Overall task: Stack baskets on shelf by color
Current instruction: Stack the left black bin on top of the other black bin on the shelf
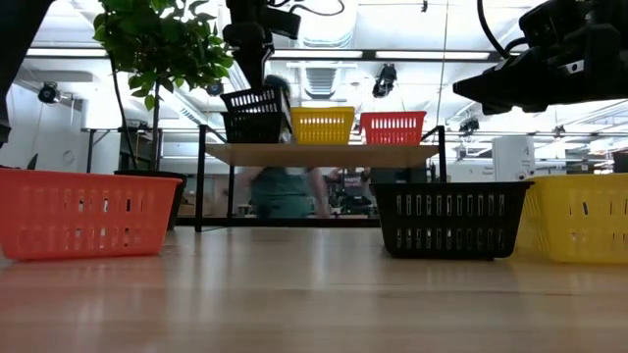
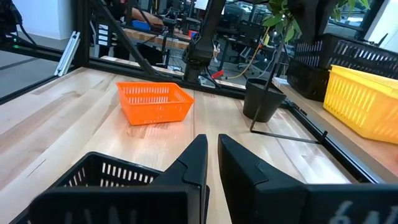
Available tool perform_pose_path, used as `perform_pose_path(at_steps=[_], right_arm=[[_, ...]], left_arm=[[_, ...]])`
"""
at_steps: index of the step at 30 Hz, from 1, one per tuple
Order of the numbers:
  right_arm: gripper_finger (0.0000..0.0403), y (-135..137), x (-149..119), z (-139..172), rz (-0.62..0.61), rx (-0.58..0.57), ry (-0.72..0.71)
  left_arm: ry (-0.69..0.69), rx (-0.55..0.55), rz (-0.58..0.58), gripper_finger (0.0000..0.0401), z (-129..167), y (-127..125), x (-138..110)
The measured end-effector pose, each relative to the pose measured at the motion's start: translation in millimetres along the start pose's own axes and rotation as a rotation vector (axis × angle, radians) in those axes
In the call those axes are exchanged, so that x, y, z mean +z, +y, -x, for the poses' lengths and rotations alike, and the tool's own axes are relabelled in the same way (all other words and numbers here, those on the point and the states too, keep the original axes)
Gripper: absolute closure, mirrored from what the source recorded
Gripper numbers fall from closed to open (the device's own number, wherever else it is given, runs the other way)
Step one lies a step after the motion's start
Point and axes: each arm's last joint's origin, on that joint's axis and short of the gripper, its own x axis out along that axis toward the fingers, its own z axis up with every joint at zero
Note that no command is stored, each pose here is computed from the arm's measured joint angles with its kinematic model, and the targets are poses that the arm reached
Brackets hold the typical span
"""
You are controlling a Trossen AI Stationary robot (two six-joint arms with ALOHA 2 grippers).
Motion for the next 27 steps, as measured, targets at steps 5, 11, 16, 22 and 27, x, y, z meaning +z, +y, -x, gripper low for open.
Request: perform_pose_path(at_steps=[5,11,16,22,27], right_arm=[[0.0371,0,0,0,-0.001,0.000,0.000],[0.0371,0,-1,0,0.001,0.002,0.010],[0.0371,0,-2,0,0.003,0.004,0.020],[0.0371,0,-2,0,-0.007,0.004,0.020],[0.0371,0,-2,0,0.006,0.004,0.019]], left_arm=[[0.000,-0.001,0.002,0.0388,0,1,0],[-0.001,-0.002,0.006,0.0351,0,1,0],[-0.003,-0.007,0.005,0.0307,0,1,0],[0.002,-0.025,-0.026,0.0288,17,-6,-8],[-0.005,-0.013,0.011,0.0289,36,-3,-24]])
